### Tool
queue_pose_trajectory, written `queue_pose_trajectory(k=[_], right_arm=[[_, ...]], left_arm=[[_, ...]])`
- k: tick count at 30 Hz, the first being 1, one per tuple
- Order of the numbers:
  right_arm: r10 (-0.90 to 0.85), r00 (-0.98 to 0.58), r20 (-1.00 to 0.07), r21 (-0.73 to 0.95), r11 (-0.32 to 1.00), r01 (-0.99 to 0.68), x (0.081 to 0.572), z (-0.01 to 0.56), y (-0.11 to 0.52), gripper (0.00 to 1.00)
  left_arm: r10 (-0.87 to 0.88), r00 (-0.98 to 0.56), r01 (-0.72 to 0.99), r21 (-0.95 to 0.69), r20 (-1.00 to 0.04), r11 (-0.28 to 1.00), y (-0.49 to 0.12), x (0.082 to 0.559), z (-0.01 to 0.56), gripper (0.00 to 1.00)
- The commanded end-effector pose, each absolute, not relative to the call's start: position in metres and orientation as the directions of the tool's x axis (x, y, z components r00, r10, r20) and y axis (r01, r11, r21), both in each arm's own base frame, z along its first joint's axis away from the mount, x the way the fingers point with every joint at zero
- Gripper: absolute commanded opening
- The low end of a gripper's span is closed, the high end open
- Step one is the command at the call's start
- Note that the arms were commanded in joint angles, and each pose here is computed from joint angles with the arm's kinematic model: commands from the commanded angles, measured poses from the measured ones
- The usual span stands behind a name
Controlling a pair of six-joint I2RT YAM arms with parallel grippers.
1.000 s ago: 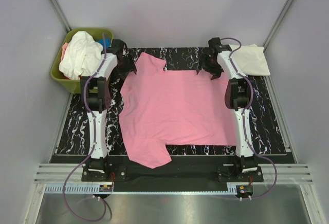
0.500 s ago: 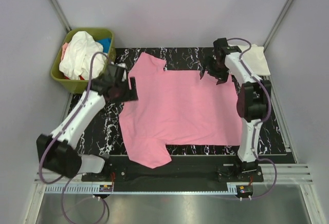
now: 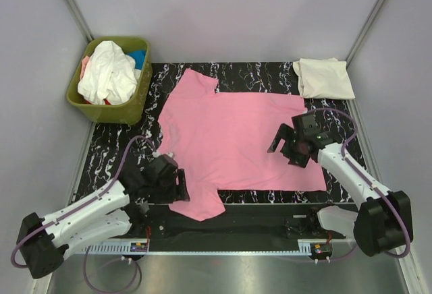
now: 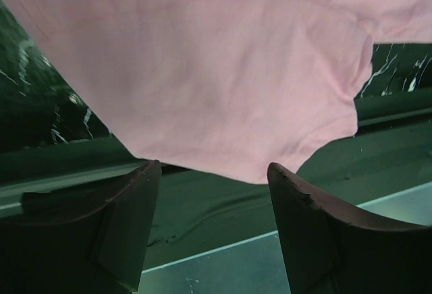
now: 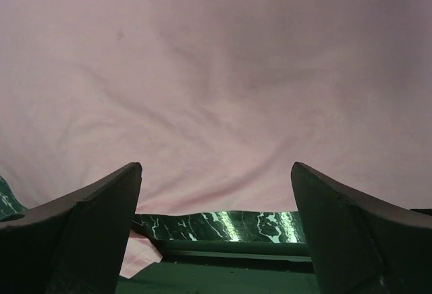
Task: Fold and stack the t-shirts
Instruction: Fold the tshirt
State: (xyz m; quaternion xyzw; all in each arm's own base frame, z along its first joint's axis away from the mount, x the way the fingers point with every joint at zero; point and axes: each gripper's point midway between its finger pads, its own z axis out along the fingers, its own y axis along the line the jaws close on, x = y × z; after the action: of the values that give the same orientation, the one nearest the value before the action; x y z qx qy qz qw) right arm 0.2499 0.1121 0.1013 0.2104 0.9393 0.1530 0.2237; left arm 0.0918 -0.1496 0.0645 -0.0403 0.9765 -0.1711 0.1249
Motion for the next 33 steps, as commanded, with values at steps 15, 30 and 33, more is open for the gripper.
queue_pose_trajectory(k=[15,30,33], right_arm=[[0.491,-0.788,-0.372,0.420,0.846,0.330,0.244,0.084,0.115,1.00],[0.468,-0.796,-0.383,0.378,0.866,0.328,0.237,0.085,0.107,1.00],[0.487,-0.783,-0.387,0.319,0.867,0.381,0.232,0.084,0.094,1.00]], left_arm=[[-0.193,-0.975,-0.131,-0.421,-0.108,0.898,-0.190,0.060,0.035,0.77],[-0.167,-0.983,-0.122,-0.402,-0.080,0.907,-0.203,0.052,0.018,0.44],[-0.168,-0.980,-0.114,-0.392,-0.106,0.913,-0.203,0.057,0.019,0.22]])
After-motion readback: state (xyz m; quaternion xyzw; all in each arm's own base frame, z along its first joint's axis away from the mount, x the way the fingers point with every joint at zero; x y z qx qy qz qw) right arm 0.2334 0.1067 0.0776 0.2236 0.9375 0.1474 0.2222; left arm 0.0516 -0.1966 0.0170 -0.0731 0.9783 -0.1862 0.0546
